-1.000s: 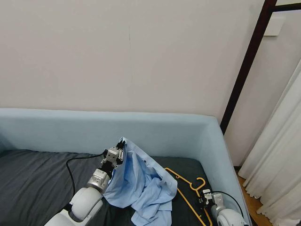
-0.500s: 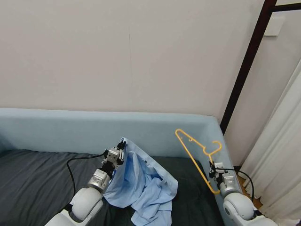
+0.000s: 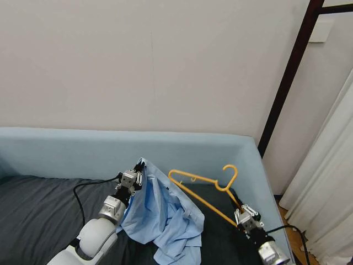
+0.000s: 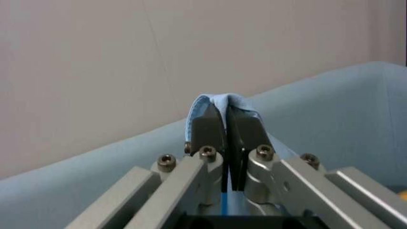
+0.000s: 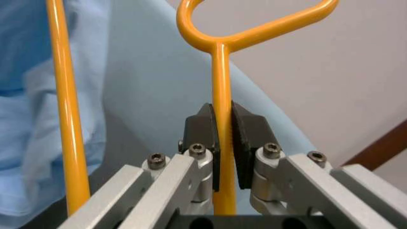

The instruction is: Pick up the clothes from the sofa and hang them on the clothes hanger.

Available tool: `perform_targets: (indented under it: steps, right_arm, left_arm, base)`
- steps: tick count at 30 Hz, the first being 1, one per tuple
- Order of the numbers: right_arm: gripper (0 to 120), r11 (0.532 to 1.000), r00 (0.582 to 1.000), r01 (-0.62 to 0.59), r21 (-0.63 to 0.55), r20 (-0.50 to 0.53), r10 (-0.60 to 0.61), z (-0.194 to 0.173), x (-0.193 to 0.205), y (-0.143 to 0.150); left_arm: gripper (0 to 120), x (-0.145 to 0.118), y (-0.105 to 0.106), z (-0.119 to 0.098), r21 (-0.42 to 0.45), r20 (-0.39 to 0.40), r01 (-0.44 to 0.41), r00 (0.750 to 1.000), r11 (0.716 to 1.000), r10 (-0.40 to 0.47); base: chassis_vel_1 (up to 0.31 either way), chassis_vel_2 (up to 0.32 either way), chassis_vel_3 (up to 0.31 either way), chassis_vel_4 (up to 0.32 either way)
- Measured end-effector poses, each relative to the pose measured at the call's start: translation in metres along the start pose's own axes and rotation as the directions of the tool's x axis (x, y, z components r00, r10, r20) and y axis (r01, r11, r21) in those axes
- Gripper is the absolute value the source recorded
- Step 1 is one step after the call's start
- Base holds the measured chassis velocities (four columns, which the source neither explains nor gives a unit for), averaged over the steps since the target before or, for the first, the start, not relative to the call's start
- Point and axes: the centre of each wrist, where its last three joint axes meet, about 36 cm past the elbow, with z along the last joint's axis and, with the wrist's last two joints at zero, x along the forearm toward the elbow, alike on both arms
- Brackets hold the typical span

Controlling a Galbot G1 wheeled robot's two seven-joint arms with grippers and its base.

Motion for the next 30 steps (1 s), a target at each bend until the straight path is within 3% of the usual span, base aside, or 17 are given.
perform_targets:
  steps: [11, 20, 30]
  right_arm:
    - [5, 0.993, 0.998, 0.019, 0.117, 0.056, -0.025, -0.024, 0.009, 0.026]
    - [5, 0.982, 0.996, -0.015, 0.187, 0.088, -0.001, -0.029, -0.013, 0.028]
    - [5, 0.970, 0.998, -0.046, 0.239, 0.044, 0.037, -0.015, -0.053, 0.034]
  left_arm:
    - [0, 0.004, -0.014, -0.006, 0.028, 0.000, -0.025, 1.000, 0.999, 0.025]
    - [0, 0.015, -0.025, -0.006, 0.046, -0.011, -0.044, 0.999, 0.998, 0.045]
    - [0, 0.030, -0.031, -0.007, 0.056, -0.025, -0.063, 0.998, 0.996, 0.064]
  base:
    - [0.000, 0.000, 0.000, 0.000]
    - [0.000, 0.000, 0.000, 0.000]
    - [0.000, 0.000, 0.000, 0.000]
